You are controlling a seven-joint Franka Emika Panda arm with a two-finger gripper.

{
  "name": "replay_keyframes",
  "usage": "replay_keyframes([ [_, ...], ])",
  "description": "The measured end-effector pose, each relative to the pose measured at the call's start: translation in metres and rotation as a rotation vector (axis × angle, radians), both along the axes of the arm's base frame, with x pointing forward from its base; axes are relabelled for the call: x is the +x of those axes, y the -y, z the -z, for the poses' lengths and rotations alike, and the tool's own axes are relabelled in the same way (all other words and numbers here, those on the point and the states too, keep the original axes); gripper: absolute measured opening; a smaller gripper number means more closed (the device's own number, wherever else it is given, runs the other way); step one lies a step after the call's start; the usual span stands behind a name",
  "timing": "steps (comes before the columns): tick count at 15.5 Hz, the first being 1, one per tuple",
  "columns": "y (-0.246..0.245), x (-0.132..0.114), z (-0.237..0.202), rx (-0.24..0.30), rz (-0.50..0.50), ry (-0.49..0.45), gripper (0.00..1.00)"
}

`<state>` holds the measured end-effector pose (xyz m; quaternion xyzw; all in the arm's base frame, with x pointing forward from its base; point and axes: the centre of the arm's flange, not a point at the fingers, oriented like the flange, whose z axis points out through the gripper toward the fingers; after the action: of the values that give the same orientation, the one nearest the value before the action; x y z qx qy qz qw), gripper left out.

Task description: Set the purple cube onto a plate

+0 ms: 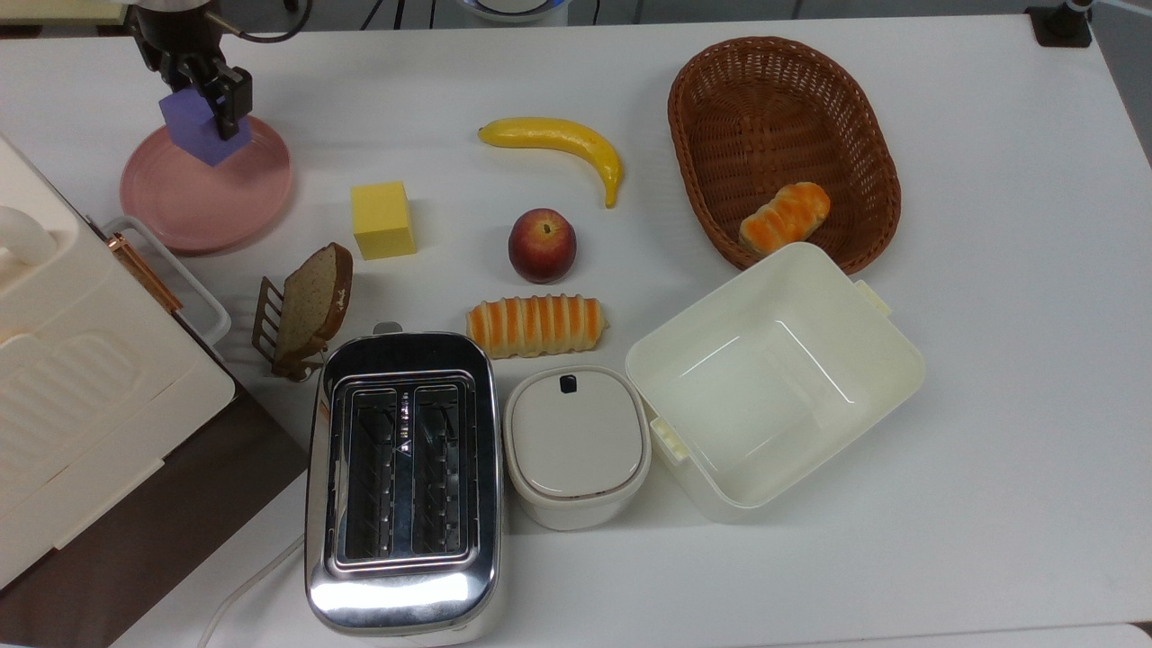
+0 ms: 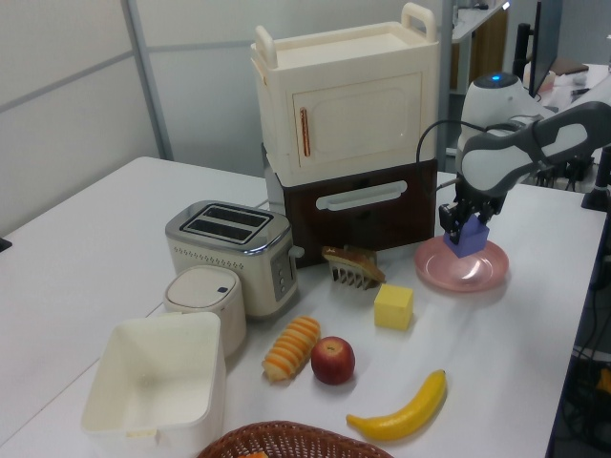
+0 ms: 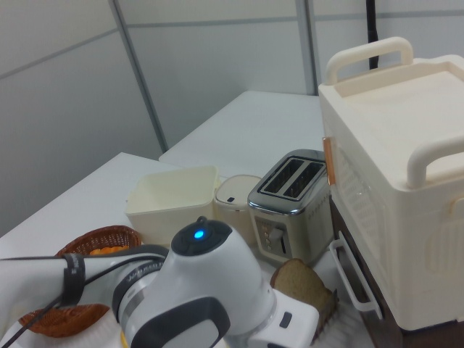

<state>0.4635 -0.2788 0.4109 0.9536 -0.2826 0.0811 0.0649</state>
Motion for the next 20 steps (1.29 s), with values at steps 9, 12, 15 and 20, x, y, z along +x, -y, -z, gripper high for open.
replay_keyframes([
  [9,-0.0007,0.0075,-0.0029,-0.017,-0.010,-0.044,0.61],
  [12,-0.0009,0.0075,-0.0022,-0.018,-0.014,-0.047,0.67],
  [15,-0.0011,0.0074,-0.0016,-0.018,-0.014,-0.048,0.80],
  [20,-0.0013,0.0073,-0.0012,-0.018,-0.016,-0.050,1.00],
])
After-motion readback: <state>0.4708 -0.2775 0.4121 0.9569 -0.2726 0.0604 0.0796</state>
